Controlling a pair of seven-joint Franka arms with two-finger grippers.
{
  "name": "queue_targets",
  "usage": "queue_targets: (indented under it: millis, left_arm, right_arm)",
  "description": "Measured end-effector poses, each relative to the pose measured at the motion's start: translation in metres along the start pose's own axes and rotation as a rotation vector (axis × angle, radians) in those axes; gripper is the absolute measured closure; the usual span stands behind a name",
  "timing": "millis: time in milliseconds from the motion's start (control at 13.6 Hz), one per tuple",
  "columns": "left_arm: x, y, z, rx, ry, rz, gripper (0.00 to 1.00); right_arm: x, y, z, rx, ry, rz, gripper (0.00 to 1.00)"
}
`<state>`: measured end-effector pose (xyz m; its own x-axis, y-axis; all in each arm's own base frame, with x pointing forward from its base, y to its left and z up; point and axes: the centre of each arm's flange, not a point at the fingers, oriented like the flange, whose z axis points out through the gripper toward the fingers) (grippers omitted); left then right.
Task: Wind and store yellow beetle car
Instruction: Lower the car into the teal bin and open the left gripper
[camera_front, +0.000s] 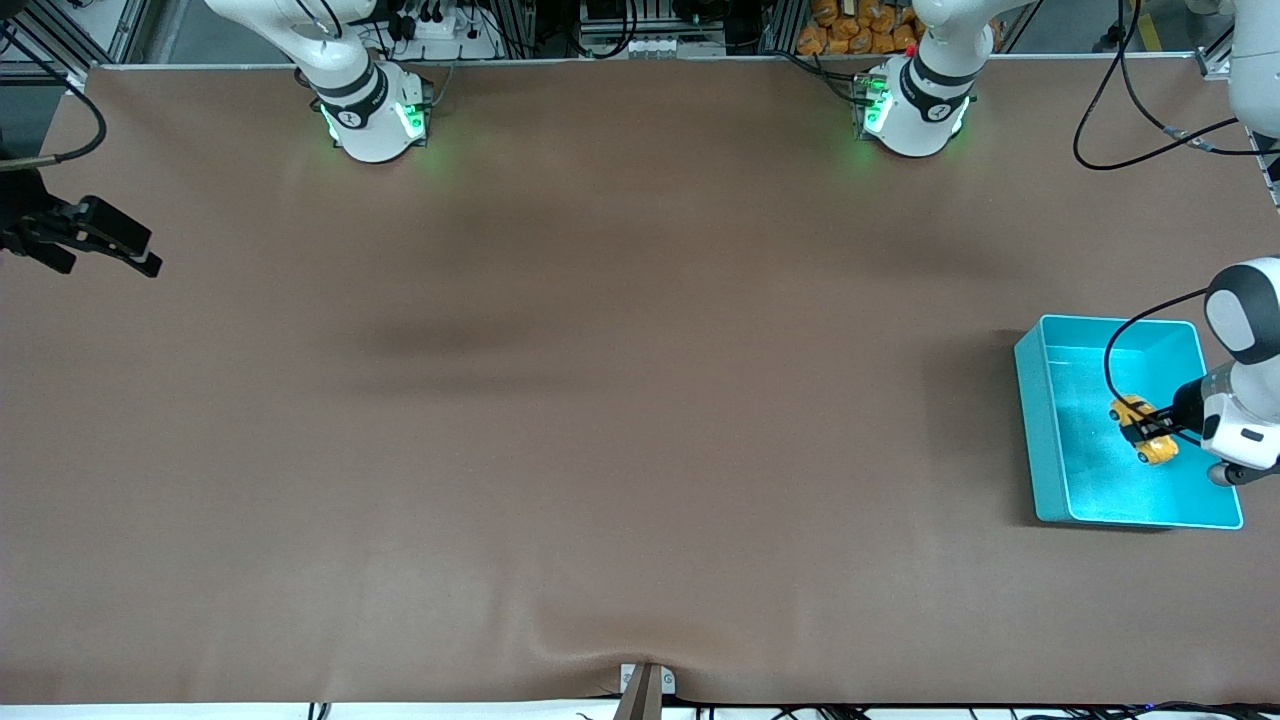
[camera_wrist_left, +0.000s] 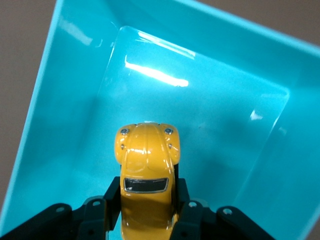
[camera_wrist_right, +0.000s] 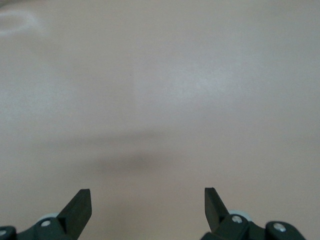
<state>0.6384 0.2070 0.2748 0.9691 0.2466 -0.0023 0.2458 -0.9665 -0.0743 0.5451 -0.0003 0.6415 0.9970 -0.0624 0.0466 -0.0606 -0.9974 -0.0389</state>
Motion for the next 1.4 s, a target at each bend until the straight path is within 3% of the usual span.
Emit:
queue_targets:
  millis: [442, 885, 1401]
  left_arm:
    - [-0.006, -0.008, 0.042, -0.021, -0.059, 0.12, 0.54]
    - [-0.014, 0.002, 0.081, -0.036, -0.028, 0.159, 0.54]
    - [-0.015, 0.0, 0.084, -0.039, -0.026, 0.27, 0.54]
  right_arm:
    - [0.003, -0.007, 0.003, 0.0, -0.002, -0.012, 0.0]
    - [0.011, -0.006, 0.01, 0.0, 0.008, -0.01, 0.0]
    - [0.011, -0.006, 0.002, 0.001, 0.027, -0.01, 0.0]
